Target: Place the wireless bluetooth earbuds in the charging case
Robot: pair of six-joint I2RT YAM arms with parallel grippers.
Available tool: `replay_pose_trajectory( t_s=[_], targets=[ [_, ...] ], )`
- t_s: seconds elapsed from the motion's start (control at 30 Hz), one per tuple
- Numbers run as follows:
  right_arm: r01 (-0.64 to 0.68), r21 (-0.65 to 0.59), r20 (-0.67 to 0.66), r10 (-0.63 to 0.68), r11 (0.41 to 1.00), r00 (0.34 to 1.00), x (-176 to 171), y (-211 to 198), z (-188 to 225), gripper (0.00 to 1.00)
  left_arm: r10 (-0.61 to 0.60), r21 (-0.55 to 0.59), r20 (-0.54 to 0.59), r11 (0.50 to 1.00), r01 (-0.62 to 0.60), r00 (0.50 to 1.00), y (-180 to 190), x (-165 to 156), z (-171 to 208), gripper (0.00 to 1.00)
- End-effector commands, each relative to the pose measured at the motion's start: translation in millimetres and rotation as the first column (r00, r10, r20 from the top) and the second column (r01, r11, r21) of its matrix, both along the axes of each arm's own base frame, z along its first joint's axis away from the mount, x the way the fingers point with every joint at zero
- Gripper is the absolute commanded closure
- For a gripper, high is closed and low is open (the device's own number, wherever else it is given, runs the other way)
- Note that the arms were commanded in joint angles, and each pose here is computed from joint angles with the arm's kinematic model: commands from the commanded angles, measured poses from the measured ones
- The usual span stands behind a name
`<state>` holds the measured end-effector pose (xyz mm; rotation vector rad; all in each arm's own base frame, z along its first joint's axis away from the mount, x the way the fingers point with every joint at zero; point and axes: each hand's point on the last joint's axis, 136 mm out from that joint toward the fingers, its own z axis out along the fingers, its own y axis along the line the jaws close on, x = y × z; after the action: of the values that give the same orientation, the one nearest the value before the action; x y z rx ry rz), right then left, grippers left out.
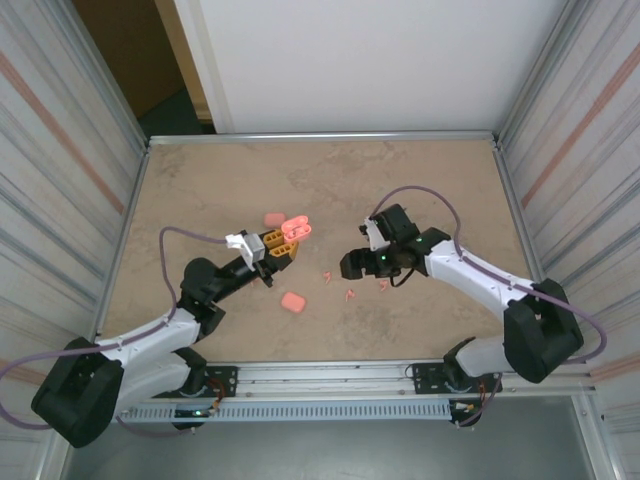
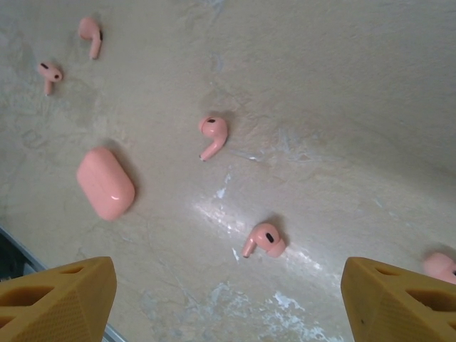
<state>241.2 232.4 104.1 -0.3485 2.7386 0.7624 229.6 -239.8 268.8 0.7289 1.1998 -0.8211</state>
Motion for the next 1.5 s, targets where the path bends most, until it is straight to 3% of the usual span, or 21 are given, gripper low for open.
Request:
replay_pose_trajectory(
  t_s=[0.0,0.57,0.97,1.47],
  targets=[
    [-0.046,0.046,0.034,0.044,0.998,0.998,10,19,9,0.20,0.015,-0.017,0.041,1.000,-0.014,0.999,4,-4,8,1.00],
    [-0.063,0.102,-0.030,0.066,0.993,0.997,20,51,-19,0.35,0.003,-0.024,0.057,1.000,-0.002,0.998,6,-10,12,1.00],
    [-0.076,0.062,-0.048,0.079,0.995,0.996,28,64,-36,0.47,0.007,-0.023,0.054,1.000,-0.006,0.999,6,-9,11,1.00],
    [-0.078,0.017,-0.083,0.079,0.997,0.993,36,72,-62,0.51,0.009,-0.020,0.054,1.000,-0.008,0.999,5,-8,11,1.00]
  ],
)
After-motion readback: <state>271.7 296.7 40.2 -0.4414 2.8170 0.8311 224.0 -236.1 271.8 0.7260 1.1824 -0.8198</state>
